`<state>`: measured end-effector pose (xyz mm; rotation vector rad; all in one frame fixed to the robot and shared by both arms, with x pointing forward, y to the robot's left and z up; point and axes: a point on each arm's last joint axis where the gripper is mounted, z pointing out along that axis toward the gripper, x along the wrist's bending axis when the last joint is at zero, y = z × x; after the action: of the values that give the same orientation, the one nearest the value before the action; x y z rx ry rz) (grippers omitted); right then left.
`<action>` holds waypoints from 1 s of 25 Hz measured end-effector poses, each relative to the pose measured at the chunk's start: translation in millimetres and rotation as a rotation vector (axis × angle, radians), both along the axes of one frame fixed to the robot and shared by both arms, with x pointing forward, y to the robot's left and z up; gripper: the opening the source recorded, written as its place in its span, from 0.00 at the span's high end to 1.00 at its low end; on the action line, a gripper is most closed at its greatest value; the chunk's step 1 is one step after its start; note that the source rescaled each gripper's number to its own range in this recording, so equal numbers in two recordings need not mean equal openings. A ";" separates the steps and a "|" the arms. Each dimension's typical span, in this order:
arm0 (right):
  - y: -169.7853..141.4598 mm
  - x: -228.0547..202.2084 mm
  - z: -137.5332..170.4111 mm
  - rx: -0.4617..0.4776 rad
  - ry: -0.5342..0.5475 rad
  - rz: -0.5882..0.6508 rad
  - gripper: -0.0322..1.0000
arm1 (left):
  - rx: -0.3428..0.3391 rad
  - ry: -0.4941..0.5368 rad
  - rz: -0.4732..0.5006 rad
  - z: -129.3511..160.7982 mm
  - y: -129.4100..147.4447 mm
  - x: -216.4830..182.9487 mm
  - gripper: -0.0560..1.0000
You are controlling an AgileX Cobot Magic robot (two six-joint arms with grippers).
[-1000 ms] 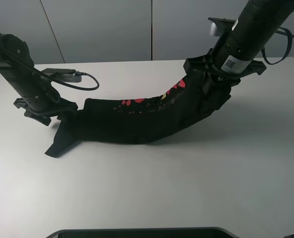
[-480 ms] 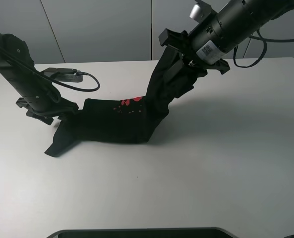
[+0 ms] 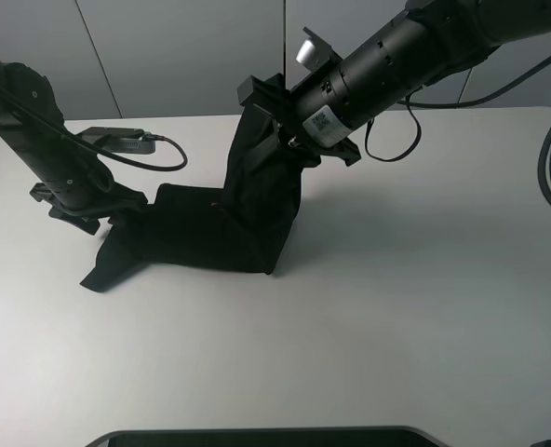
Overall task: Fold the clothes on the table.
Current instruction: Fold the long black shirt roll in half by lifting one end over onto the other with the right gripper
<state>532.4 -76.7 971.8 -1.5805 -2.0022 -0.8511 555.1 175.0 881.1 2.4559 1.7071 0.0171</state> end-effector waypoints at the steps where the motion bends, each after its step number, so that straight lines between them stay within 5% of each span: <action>1: 2.2 0.9 -5.1 0.009 0.013 0.000 0.87 | 0.000 0.000 0.000 0.0 0.0 0.0 0.11; 15: 38.4 2.4 -63.8 0.159 0.135 -0.023 0.87 | -0.017 -0.004 0.016 0.6 -1.5 0.8 0.11; 25: 47.9 -1.4 -86.6 0.153 0.151 -0.011 0.87 | -0.042 -0.033 0.012 22.3 -10.0 20.0 0.11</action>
<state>531.0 -28.8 885.2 -1.5230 -1.7815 -0.8419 575.0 165.0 903.3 2.4023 1.6907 0.0236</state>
